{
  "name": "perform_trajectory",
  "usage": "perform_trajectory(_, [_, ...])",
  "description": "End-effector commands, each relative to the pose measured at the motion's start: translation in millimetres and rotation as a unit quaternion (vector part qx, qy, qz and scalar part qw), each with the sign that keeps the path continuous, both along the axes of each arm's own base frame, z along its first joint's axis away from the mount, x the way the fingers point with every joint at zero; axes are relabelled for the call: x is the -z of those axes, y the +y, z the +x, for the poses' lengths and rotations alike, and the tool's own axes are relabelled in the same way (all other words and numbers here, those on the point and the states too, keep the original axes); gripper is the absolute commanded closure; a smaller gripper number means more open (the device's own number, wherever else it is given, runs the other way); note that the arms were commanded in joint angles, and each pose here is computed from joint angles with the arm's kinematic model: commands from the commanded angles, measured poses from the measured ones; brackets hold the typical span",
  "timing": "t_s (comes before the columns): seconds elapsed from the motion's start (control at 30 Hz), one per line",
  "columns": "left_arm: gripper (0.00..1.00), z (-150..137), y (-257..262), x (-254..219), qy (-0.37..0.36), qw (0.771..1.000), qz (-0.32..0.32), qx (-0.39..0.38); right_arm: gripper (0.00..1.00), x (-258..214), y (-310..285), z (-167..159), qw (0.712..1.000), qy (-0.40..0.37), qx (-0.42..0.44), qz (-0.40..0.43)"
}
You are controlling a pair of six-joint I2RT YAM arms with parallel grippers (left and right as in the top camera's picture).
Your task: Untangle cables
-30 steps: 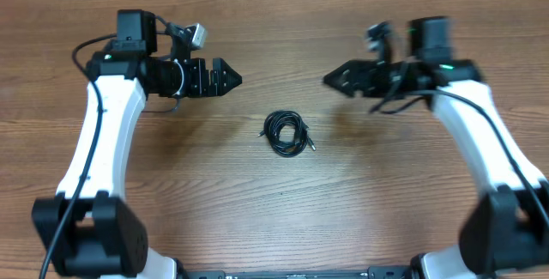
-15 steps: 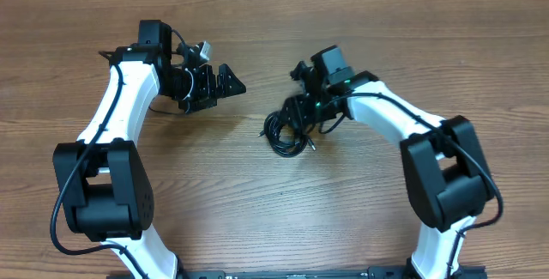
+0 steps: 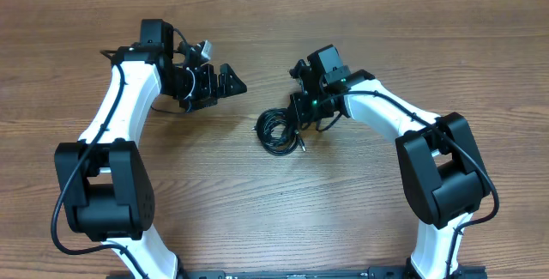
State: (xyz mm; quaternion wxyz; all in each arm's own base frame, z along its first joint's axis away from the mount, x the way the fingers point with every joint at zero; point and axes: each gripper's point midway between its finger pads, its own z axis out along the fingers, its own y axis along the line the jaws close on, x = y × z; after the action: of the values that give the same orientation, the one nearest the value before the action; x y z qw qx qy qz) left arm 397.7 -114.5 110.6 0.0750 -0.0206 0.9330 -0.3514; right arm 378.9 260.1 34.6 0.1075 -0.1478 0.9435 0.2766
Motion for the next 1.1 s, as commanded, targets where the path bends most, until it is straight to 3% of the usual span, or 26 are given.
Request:
perform_trajectory(0.0, [0.0,5,-11,-5,-0.013,1.0,0.004,0.012,0.96,-59,33,12,0.995,-0.012,-0.032,0.095])
perform_trajectory(0.23, [0.0,4,-24,-6,-0.022,0.999,0.004,0.027,0.96,-139,40,24,0.992,-0.045,-0.038,0.111])
perform_trajectory(0.57, [0.0,3,-37,-7,-0.035,0.998,0.004,0.048,0.96,-179,45,13,0.986,-0.052,-0.056,0.146])
perform_trajectory(0.67, [0.14,3,-44,-7,-0.053,0.996,0.006,0.07,0.96,-194,53,5,0.978,-0.047,-0.08,0.186])
perform_trajectory(0.73, [0.16,3,-49,-8,-0.06,0.995,0.006,0.078,0.96,-200,55,3,0.976,-0.05,-0.085,0.195])
perform_trajectory(0.8, [0.26,4,-53,-9,-0.065,0.994,0.005,0.082,0.96,-202,54,3,0.976,-0.053,-0.085,0.196])
perform_trajectory(0.97, [0.7,5,-55,-9,-0.069,0.994,0.004,0.082,0.96,-206,45,9,0.977,-0.061,-0.073,0.193])
perform_trajectory(1.07, [0.96,6,-53,-10,-0.055,0.996,0.001,0.065,0.96,-201,28,24,0.983,-0.049,-0.021,0.176])
